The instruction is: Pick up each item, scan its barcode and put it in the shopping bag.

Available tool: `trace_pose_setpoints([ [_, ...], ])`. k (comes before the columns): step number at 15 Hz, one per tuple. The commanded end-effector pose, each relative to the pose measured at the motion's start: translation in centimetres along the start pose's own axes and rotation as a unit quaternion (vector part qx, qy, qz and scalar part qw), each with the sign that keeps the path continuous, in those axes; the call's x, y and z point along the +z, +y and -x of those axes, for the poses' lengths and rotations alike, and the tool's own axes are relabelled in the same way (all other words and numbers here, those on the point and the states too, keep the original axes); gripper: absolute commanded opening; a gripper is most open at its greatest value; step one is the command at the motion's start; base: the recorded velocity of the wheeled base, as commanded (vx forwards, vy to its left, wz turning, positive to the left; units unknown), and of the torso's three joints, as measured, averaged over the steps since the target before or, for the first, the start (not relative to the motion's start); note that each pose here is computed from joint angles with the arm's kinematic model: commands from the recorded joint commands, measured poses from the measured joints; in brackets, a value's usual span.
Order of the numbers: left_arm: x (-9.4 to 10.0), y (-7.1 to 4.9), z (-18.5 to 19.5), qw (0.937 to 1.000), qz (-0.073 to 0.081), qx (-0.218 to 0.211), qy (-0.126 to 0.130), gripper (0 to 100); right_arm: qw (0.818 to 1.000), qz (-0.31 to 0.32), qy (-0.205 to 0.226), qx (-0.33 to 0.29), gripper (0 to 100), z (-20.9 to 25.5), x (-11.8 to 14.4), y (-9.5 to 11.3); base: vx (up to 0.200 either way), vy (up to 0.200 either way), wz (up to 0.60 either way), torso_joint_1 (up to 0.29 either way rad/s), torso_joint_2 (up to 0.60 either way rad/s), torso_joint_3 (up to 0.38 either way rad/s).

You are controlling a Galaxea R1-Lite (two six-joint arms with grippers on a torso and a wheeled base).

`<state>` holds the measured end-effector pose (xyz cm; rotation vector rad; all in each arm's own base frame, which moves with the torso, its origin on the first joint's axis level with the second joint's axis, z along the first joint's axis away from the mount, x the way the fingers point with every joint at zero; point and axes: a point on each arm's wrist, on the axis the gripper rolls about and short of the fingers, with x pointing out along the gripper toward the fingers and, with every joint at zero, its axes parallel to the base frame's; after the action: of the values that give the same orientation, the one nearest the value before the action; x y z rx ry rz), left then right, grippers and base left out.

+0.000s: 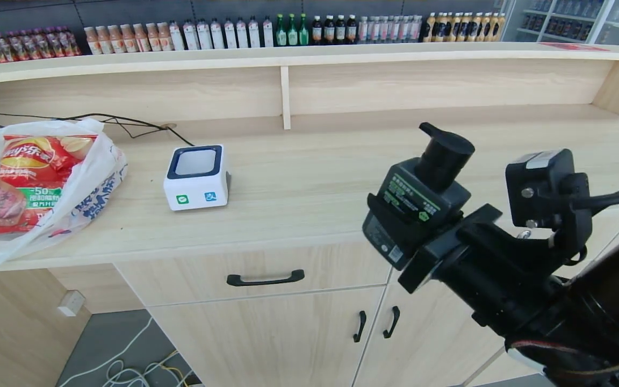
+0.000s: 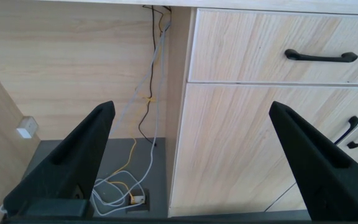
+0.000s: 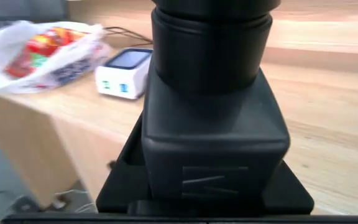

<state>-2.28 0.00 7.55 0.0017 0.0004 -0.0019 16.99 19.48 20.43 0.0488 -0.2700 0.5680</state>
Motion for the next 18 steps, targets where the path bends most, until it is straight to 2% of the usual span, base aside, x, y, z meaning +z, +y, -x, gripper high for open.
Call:
trace_pose_setpoints([
  [1, 0.0, 0.0, 0.0, 1.0, 0.0, 0.0, 0.0, 100, 0.998, 0.026, -0.01, -0.052, 0, -0.3, 0.7, -0.5, 0.0, 0.0, 0.0, 0.0, 0.0, 0.0],
  [2, 0.0, 0.0, 0.0, 1.0, 0.0, 0.0, 0.0, 100, 0.996, 0.033, -0.023, -0.075, 0, -0.7, 1.4, -0.5, 0.0, 0.0, 0.0, 0.0, 0.0, 0.0],
  [5, 0.0, 0.0, 0.0, 1.0, 0.0, 0.0, 0.0, 100, 0.994, 0.044, -0.049, -0.091, 0, -2.4, 2.5, -0.9, 0.0, 0.0, 0.0, 0.0, 0.0, 0.0],
  [7, 0.0, 0.0, 0.0, 1.0, 0.001, 0.001, 0.0, 100, 0.993, 0.028, -0.067, -0.095, 0, -3.7, 3.0, -0.7, 0.0, 0.2, 0.0, 0.0, 0.0, 0.002],
  [12, 0.0, 0.0, 0.0, 1.0, 0.001, 0.001, 0.001, 100, 0.992, -0.003, -0.075, -0.097, 0, -4.3, 2.8, -1.5, 0.0, 0.2, 0.0, 0.002, 0.0, 0.001],
  [14, 0.0, 0.0, 0.0, 1.0, 0.002, 0.001, 0.001, 100, 0.994, -0.03, -0.049, -0.092, 0, -3.4, 1.4, -1.7, 0.0, 0.2, 0.0, 0.005, 0.0, 0.005],
  [18, 0.0, 0.0, 0.0, 1.0, 0.003, 0.0, 0.001, 100, 0.992, -0.021, -0.059, -0.109, 0, -3.4, 1.9, -2.8, 0.0, 0.2, 0.0, 0.002, 0.0, 0.006],
])
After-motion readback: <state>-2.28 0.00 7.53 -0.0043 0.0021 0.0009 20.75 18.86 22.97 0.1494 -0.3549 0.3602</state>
